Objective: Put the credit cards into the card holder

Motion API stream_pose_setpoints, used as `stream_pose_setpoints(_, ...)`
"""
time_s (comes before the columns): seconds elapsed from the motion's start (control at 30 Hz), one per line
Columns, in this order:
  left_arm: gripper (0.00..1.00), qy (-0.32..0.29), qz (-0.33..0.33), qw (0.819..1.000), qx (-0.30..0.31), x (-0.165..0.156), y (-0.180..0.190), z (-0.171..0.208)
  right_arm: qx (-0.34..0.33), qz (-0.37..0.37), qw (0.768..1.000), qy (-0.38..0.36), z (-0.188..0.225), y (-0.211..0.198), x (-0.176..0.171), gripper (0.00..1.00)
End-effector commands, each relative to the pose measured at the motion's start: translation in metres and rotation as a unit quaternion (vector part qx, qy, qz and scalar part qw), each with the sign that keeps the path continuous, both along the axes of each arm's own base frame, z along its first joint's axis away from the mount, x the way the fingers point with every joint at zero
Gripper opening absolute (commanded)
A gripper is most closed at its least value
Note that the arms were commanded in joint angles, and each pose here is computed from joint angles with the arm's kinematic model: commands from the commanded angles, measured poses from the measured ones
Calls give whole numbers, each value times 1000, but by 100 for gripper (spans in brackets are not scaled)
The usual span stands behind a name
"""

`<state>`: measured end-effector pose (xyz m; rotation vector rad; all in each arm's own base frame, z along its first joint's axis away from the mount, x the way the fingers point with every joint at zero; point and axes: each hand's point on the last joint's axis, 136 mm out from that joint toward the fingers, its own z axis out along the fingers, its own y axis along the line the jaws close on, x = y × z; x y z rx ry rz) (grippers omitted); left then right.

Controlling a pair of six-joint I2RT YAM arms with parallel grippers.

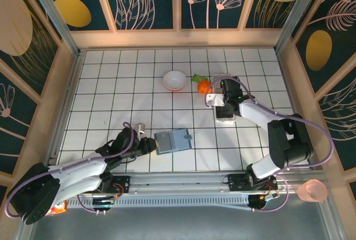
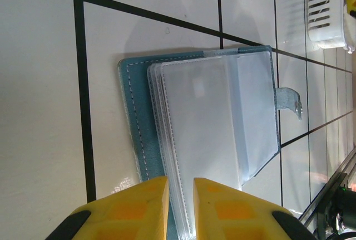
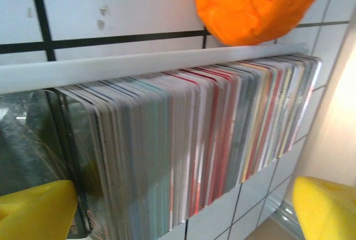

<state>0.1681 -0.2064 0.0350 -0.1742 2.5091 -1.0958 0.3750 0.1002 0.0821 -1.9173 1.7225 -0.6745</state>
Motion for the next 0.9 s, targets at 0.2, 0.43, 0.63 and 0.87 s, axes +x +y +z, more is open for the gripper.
stream_pose_setpoints(0.2,19,-10,-2,1000,-5,1,-1,3,9,26,998,58,-18,6,-22,99)
stream_pose_setpoints(0.43,18,-4,-6,1000,0,1,-2,-1,-3,27,997,72,-30,7,-18,99)
stream_pose_setpoints(0.63,18,-3,-4,1000,0,-1,-1,-1,-12,16,1000,7,-15,5,9,99)
stream_pose_setpoints(0.87,18,-6,1,1000,-3,0,0,0,-28,14,999,-44,5,1,25,95)
